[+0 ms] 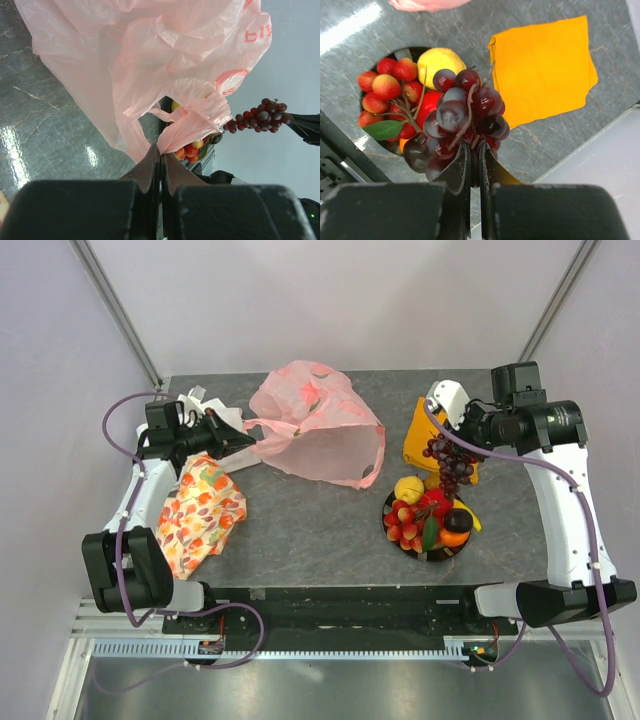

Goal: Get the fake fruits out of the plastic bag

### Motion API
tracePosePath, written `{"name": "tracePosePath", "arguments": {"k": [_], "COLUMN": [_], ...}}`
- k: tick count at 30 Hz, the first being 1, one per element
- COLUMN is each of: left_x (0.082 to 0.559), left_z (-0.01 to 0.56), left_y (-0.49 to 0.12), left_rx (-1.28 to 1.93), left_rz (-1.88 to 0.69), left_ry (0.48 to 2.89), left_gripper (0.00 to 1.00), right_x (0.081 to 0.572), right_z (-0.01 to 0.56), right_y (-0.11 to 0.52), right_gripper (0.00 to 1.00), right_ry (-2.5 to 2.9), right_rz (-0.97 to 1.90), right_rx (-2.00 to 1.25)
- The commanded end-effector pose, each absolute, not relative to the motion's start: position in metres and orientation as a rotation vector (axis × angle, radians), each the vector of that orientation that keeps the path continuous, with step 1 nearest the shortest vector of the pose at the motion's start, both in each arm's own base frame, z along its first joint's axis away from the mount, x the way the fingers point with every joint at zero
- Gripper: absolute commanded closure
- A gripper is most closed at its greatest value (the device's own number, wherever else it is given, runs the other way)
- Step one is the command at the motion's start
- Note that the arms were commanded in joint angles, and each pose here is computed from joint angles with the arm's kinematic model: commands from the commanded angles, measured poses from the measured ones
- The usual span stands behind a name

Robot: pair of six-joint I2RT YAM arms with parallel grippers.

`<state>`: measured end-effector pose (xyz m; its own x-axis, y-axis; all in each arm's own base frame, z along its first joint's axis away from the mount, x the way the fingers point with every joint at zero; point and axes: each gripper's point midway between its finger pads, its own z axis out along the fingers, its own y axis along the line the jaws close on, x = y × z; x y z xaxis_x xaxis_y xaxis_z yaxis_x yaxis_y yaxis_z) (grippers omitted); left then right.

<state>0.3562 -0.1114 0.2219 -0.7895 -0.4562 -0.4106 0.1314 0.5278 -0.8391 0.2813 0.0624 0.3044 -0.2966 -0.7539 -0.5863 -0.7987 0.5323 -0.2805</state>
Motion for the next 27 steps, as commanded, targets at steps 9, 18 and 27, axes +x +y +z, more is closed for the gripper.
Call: {"name": "tracePosePath", "arguments": {"k": [9, 18, 27], "left_x": [0.348, 0.350, 0.348], "left_z": [0.231, 0.227, 0.225], "left_y": [-0.101, -0.098, -0.097], "left_rx": [-0.266, -0.287, -0.294], "left_rz": [-1.230, -1.225, -1.225], "left_ry": [2.117, 2.120, 2.122], "left_gripper": [0.99, 0.98, 0.98], "right_x": [0.302, 0.292, 0.292], "right_z": [0.249, 0.225, 0.206], "right_y": [0.052, 0.061, 0.071], "right_gripper": [1.00, 0.99, 0.99], "right_ry": [2.123, 2.149, 2.164], "right_rz": [0.098, 0.210, 0.305], "right_rx": [-1.305, -1.344, -1.353]}}
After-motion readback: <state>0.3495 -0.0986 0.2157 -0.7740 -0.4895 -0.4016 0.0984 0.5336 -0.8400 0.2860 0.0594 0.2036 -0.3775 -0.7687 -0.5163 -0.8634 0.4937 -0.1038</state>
